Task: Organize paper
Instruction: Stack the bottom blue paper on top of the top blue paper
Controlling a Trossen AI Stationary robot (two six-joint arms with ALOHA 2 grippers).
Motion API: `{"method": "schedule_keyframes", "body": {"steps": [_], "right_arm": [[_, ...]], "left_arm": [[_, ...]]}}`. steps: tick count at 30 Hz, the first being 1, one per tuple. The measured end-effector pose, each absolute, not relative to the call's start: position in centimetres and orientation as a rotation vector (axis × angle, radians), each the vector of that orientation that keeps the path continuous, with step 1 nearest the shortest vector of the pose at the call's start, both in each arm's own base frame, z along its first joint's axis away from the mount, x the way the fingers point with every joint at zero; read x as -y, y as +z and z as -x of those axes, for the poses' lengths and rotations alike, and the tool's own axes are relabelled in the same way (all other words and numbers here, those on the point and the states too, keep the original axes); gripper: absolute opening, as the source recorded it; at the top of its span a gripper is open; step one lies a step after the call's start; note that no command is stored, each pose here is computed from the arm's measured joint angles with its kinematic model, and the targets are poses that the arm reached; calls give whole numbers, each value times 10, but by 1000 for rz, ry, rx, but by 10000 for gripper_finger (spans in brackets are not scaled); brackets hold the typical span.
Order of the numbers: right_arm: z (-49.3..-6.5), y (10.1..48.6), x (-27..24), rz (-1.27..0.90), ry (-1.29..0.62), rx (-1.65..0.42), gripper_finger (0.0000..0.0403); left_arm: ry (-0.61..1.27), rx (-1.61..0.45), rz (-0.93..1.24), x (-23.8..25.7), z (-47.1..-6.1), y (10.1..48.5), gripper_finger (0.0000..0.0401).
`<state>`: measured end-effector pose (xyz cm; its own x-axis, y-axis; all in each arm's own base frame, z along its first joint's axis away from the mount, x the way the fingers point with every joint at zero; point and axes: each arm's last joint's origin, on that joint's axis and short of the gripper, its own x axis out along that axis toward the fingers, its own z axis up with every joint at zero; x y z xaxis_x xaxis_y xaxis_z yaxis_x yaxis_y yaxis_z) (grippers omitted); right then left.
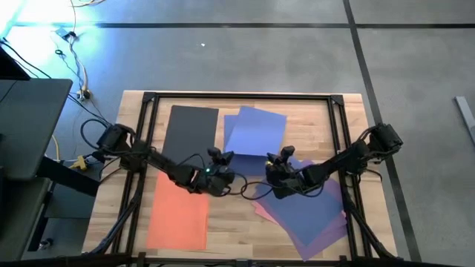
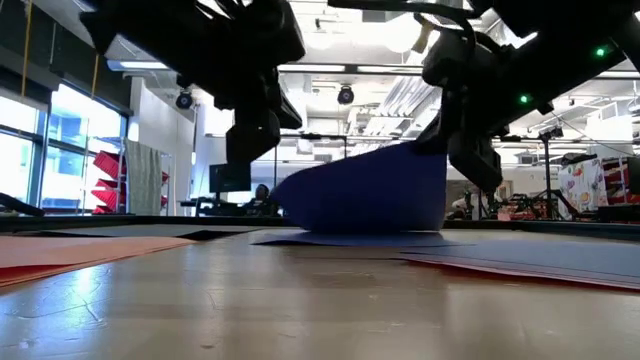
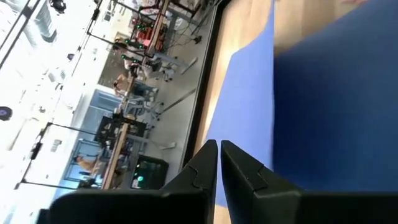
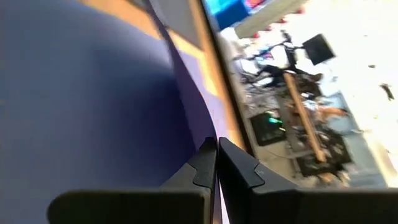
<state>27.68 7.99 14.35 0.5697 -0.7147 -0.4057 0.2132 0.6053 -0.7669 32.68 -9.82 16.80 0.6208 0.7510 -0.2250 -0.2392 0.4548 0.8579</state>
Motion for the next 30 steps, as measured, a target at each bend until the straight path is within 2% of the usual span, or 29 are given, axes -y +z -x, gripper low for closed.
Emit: {"method": "schedule_keyframes", "body": {"steps": [7,13,17,22,25,30], "right_arm": [[-285,143,-70,715,-504,-816,0],[-299,155,-80,792,-293,-690,0],[-299,154,-87,836,-185,-687,0],[-288,147,-103,776,-70,-729,0],[-275,141,-119,815,-14,-789,0],[-244,127,-124,936,22,-1027,0]], "left_arm": [[652,-669,-927,107,-321,165,0],[812,-692,-1051,113,-313,170,0],[819,-668,-1023,113,-311,179,0],[818,-666,-1014,112,-311,179,0],[808,-666,-1002,111,-312,179,0],[768,-659,-976,110,-313,178,0]]}}
